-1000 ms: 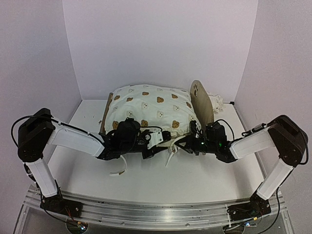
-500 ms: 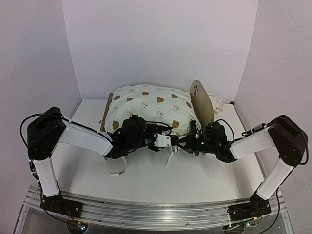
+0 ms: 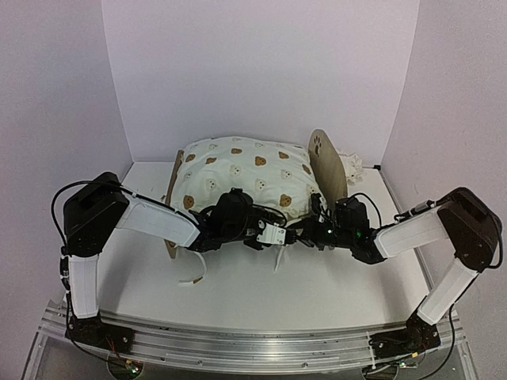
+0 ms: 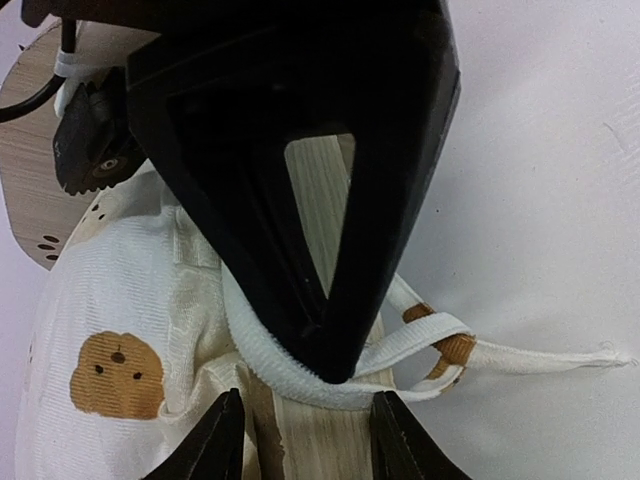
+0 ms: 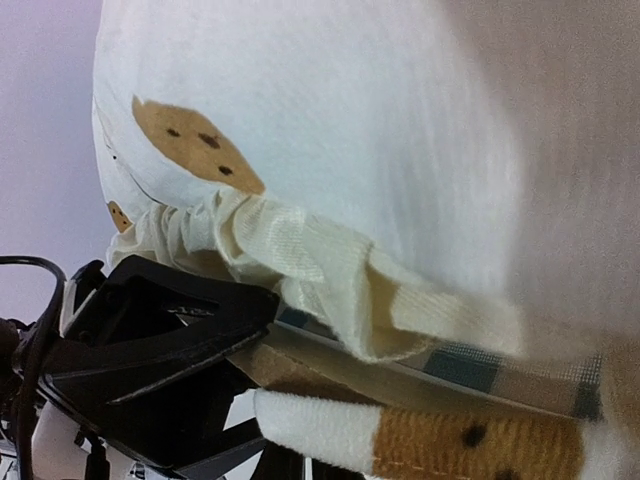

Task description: Set up the pet bed

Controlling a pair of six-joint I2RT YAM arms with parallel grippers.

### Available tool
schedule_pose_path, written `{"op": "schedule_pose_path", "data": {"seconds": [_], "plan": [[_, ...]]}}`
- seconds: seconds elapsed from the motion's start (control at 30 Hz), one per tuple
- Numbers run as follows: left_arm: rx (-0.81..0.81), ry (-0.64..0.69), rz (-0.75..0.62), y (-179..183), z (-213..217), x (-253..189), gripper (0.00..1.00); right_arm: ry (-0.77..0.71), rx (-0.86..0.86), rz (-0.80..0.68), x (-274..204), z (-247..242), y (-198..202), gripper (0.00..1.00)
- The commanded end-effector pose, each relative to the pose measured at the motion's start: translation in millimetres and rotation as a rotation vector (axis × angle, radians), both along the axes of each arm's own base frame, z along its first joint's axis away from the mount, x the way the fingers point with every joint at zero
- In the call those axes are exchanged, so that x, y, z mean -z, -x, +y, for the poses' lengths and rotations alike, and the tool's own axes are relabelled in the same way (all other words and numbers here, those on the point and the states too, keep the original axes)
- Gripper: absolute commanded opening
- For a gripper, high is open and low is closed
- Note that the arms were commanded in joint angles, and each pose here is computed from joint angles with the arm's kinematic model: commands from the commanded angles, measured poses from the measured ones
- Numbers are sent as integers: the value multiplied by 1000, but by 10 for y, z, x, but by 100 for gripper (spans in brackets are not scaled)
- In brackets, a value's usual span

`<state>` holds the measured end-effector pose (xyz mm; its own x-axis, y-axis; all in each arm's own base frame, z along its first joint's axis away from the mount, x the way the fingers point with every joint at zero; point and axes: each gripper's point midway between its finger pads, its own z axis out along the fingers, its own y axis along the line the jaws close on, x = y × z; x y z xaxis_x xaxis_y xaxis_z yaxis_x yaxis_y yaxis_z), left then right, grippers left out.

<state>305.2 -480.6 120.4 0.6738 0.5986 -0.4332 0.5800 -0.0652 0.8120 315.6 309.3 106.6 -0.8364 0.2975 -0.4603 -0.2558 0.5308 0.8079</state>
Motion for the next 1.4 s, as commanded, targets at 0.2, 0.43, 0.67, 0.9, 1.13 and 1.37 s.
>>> {"op": "schedule_pose_path", "data": {"seconds": [0.2, 0.43, 0.67, 0.9, 1.13, 1.37], "plan": [[-5, 136, 270, 168, -51, -316, 41, -59, 73, -152, -486, -31, -255, 0], [-81, 218, 326, 45, -169, -356, 36, -66, 60, -156, -518, -4, -254, 0], [-96, 224, 337, 9, -208, -306, 20, -65, 62, -163, -535, -13, -256, 0], [-91, 252, 371, 93, -222, -484, 0, -59, 66, -165, -521, -35, -243, 0], [-50, 305, 463, 283, -270, -789, 0, -65, 84, -176, -579, -59, -316, 0], [-20, 339, 492, 369, -297, -982, 0, -82, 63, -166, -592, 43, -403, 0]]}}
